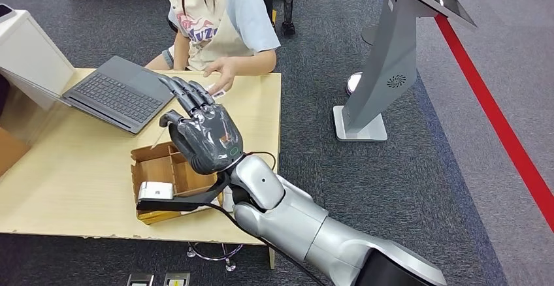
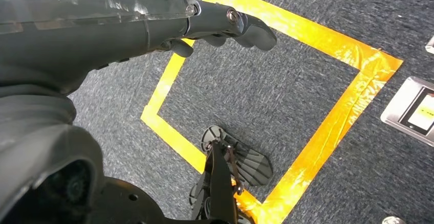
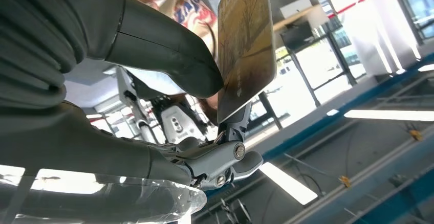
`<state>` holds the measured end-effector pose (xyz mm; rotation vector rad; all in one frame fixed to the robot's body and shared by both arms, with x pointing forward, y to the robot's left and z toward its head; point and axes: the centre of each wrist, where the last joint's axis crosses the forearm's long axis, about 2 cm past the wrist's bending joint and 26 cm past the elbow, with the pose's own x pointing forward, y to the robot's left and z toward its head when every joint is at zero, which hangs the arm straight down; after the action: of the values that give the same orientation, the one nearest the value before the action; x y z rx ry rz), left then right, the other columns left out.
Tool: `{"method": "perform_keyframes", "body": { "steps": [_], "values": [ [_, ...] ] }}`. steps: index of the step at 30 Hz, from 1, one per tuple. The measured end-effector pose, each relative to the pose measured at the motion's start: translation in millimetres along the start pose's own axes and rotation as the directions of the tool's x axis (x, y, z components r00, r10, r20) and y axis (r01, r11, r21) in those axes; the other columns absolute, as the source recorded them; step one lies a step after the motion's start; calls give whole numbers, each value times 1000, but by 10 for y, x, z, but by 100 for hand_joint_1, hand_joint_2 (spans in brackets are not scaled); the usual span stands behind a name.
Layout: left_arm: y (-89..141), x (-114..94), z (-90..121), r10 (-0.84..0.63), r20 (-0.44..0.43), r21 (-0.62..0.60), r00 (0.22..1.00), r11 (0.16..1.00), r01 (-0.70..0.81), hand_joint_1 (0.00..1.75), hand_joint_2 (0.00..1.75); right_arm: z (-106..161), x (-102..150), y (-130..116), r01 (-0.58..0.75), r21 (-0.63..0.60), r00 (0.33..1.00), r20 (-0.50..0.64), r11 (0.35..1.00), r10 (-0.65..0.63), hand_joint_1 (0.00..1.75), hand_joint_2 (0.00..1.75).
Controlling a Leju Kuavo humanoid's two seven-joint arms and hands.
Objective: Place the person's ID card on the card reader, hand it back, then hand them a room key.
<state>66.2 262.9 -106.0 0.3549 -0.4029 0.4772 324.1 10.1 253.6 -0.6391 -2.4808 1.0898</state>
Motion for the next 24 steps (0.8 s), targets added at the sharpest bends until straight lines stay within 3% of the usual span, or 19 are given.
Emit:
{"method": "perform_keyframes", "body": {
  "steps": [4,8,16,24],
  "values": [
    [-5,4,-1,-9,14,-20,1000,1000,9,0,0,-158,-8,-75,-55,23,998,45,998,54,175,175],
    [-11,7,-1,-19,32,-47,999,999,21,0,0,-226,-138,-40,-156,112,988,16,981,155,175,175],
    [-21,-6,6,-45,48,-89,998,995,49,0,0,-18,-660,115,-298,370,916,-149,880,372,175,175],
    [-27,-1,6,-66,55,-114,996,991,72,0,0,177,-966,139,-338,493,858,-187,801,478,175,175]
  ]
}}
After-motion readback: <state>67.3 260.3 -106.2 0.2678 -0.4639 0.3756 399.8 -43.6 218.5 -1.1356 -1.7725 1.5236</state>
